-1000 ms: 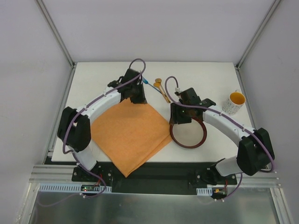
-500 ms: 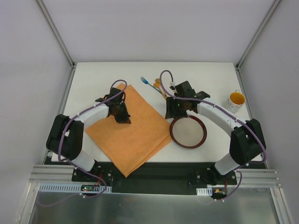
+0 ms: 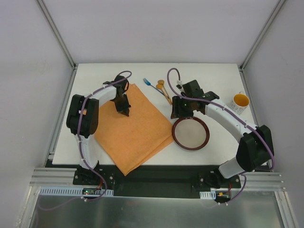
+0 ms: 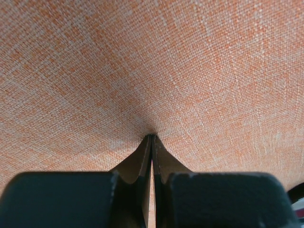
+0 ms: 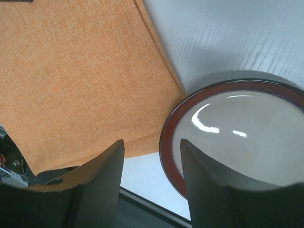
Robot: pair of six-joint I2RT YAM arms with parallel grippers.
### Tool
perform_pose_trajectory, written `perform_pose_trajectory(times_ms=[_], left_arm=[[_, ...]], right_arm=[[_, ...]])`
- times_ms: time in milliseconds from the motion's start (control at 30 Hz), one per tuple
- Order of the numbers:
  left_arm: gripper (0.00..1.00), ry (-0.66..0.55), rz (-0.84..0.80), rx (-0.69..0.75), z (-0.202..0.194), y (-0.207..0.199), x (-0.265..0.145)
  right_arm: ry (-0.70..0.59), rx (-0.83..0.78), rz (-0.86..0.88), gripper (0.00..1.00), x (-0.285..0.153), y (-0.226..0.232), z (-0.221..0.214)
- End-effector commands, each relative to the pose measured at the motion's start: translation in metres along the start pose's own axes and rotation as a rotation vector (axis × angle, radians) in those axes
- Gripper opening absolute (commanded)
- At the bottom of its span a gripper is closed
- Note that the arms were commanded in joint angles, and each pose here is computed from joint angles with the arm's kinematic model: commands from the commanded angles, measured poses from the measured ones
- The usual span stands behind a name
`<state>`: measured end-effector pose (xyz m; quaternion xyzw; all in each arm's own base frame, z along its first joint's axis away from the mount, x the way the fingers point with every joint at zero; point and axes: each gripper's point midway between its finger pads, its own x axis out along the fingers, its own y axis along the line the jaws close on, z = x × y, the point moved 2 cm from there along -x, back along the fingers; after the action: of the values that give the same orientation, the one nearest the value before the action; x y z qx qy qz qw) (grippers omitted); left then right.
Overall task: Set the dinner table for one person
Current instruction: Move the napkin to the center of the board.
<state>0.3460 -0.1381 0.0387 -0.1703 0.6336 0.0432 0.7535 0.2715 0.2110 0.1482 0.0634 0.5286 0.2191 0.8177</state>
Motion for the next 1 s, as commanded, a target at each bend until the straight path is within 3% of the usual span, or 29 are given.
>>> perform_pose_trajectory(times_ms=[0,267,467,667,800,833,967], left_arm=[[0.0,-0.019,0.195,0.012,0.031,0.044,0.011],[0.0,-0.092,0.22,-0.061,0.109,0.082,-0.012],[0.0,-0.167,0.244,-0.008,0.154,0.093,-0.032],[0.0,-0.184,0.242,0.018,0.167,0.09,-0.041],[0.0,-0.251,0.172,0.019,0.168,0.066,-0.074],[0.09,-0.265,0.148,0.027,0.167,0.058,-0.083],[0.29,-0.322,0.019,0.088,0.147,0.007,-0.125]], right_arm=[[-0.042,-0.011,0.01,0.54,-0.021,0.0,0.005],[-0.048,0.0,0.011,0.53,-0.026,-0.003,0.003],[-0.039,-0.005,0.019,0.53,-0.026,-0.002,0.001],[-0.012,-0.001,0.018,0.53,-0.021,-0.004,-0.007],[-0.006,0.0,0.017,0.53,-0.018,-0.006,-0.01],[-0.003,0.001,0.016,0.53,-0.018,-0.006,-0.011],[0.071,0.05,-0.095,0.56,-0.007,-0.036,-0.032]])
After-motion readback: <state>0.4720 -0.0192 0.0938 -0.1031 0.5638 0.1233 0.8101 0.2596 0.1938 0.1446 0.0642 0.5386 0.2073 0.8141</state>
